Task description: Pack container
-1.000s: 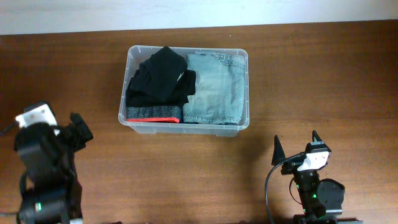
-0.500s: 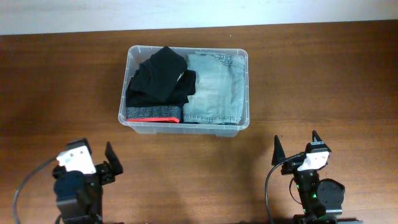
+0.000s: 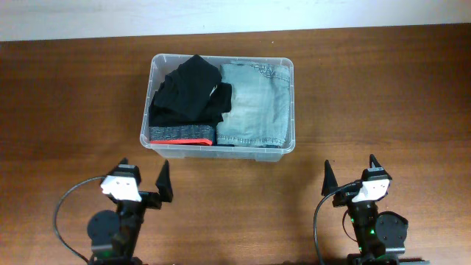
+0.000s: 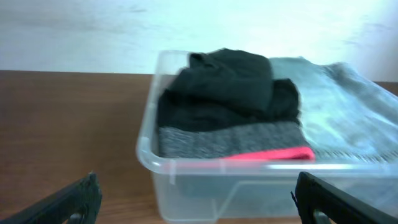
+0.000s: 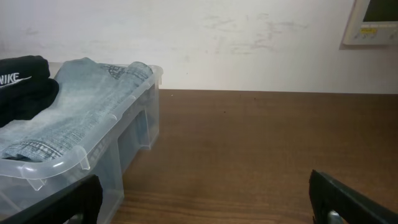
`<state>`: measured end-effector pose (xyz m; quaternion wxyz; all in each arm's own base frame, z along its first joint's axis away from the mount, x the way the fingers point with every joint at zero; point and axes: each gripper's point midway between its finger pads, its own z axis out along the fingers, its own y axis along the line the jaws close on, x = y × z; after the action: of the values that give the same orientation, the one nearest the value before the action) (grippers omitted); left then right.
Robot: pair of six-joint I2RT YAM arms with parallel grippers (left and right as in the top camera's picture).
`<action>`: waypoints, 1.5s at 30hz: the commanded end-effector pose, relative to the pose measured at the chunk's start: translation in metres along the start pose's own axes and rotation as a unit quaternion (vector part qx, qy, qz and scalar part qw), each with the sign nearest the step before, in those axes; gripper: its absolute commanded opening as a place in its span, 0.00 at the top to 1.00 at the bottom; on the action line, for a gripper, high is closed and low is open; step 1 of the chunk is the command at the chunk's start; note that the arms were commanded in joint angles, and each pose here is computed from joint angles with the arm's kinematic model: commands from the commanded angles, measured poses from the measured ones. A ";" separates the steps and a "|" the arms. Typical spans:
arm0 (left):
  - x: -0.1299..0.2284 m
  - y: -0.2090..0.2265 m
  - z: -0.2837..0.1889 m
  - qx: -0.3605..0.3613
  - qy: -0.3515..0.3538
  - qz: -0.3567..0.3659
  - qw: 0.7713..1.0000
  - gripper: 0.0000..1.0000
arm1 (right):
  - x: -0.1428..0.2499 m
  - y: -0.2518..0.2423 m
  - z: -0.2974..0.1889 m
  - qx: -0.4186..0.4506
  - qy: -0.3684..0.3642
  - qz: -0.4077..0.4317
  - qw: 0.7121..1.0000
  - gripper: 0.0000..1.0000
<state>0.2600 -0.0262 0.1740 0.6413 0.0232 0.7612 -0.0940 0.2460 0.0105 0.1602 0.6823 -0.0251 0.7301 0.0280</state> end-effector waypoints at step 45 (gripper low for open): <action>0.017 0.001 -0.013 -0.017 -0.049 0.020 0.998 0.01 | 0.001 0.001 0.000 -0.004 -0.001 -0.001 1.000 0.01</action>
<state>0.2446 -0.0254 0.1613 0.6797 0.0206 0.7293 -0.0759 0.2459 0.0105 0.1604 0.6826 -0.0251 0.7298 0.0280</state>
